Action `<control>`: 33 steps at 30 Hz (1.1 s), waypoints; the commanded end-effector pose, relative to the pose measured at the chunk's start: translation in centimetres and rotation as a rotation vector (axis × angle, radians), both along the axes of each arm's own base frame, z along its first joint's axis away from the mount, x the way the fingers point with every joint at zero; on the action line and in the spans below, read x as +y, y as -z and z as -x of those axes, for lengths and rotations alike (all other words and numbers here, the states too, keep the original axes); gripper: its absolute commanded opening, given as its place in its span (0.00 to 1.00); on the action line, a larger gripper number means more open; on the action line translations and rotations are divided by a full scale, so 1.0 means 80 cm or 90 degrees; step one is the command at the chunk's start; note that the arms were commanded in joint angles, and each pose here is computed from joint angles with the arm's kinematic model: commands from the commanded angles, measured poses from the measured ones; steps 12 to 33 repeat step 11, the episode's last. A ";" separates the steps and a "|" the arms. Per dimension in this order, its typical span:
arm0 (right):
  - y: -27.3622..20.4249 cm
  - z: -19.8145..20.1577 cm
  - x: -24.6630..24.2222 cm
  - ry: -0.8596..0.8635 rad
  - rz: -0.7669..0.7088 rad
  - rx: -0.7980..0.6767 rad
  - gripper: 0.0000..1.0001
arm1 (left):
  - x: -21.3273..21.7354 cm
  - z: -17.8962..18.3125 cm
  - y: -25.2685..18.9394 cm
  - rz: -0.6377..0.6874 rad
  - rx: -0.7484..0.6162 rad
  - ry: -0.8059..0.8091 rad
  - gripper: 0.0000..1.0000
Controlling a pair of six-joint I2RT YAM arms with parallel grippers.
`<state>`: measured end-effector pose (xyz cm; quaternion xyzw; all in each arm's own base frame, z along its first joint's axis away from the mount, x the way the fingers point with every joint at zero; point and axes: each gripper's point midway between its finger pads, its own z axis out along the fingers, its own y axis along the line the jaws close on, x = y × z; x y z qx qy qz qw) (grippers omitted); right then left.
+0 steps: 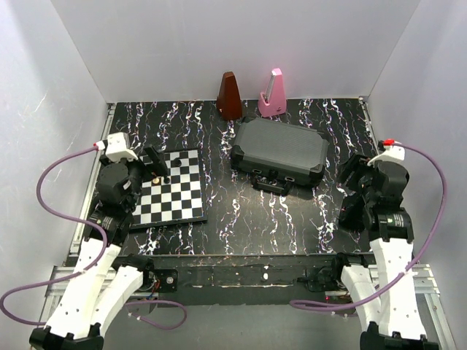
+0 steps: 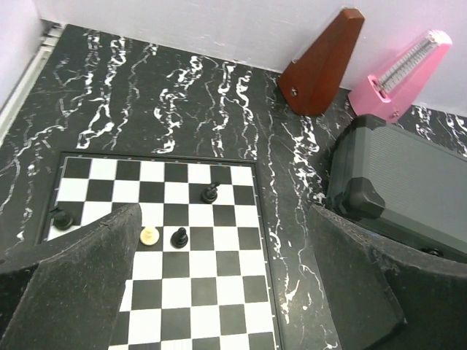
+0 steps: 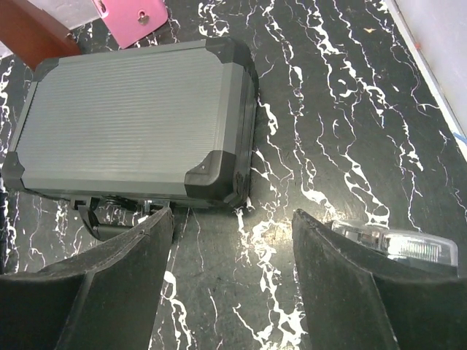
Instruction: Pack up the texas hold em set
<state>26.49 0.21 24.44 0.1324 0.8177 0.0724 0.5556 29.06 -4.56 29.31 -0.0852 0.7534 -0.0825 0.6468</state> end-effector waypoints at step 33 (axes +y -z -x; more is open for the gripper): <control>-0.026 -0.003 -0.008 0.013 0.023 -0.086 0.73 | 0.025 0.019 0.013 -0.013 0.007 -0.055 0.98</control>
